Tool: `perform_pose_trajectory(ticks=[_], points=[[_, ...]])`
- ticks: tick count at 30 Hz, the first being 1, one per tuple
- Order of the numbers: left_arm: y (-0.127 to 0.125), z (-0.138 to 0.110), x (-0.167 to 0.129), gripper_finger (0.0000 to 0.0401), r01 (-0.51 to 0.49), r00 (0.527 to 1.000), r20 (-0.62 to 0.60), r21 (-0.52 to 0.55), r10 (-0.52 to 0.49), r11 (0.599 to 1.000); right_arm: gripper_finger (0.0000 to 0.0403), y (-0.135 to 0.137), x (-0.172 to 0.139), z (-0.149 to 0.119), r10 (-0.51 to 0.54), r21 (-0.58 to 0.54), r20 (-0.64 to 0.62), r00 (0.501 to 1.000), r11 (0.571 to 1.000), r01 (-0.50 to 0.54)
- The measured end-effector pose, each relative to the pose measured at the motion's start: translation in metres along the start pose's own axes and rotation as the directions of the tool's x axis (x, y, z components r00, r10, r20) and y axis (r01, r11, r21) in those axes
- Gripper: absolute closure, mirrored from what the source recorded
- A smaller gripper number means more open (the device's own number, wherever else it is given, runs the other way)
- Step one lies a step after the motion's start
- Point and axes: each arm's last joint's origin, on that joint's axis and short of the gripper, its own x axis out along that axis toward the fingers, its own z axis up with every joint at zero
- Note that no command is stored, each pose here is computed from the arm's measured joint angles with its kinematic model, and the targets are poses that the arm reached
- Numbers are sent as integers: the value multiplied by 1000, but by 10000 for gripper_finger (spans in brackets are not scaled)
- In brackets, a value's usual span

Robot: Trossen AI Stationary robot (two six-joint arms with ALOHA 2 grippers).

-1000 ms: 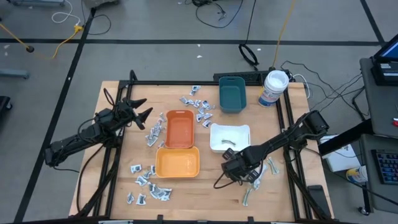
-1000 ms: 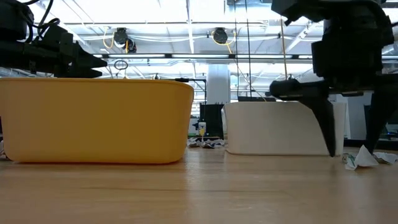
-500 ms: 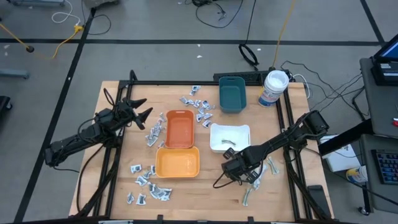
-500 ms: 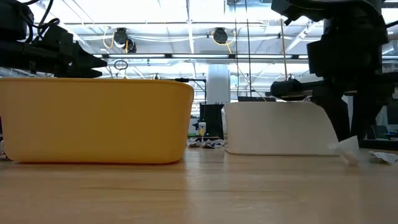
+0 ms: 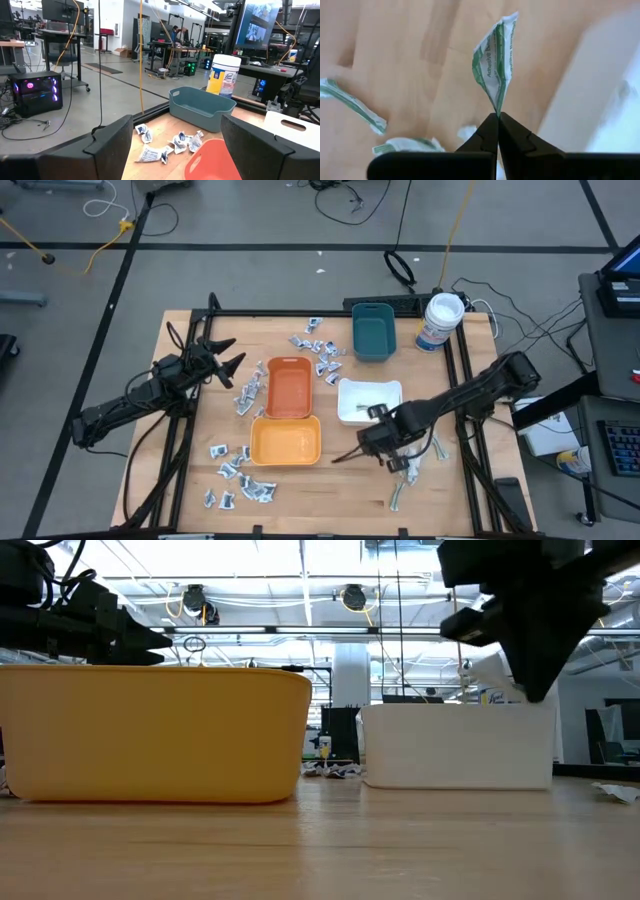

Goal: Pick & Place First Aid Supplies
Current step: Put the green sachet into the white bin

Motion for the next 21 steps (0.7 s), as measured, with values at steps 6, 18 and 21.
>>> perform_pose_trajectory(ticks=[6,18,21], points=[[0,0,0,93,0,1000,0,-1,0,1000,402,-11,-11,-4,-6,158,-12,1000,987,8],[0,0,0,93,0,1000,0,-1,0,1000,403,-67,-25,-11,-26,354,-2,1000,935,25],[0,0,0,93,0,1000,0,0,0,1000,403,-84,-26,-15,-23,393,-12,1000,919,26]])
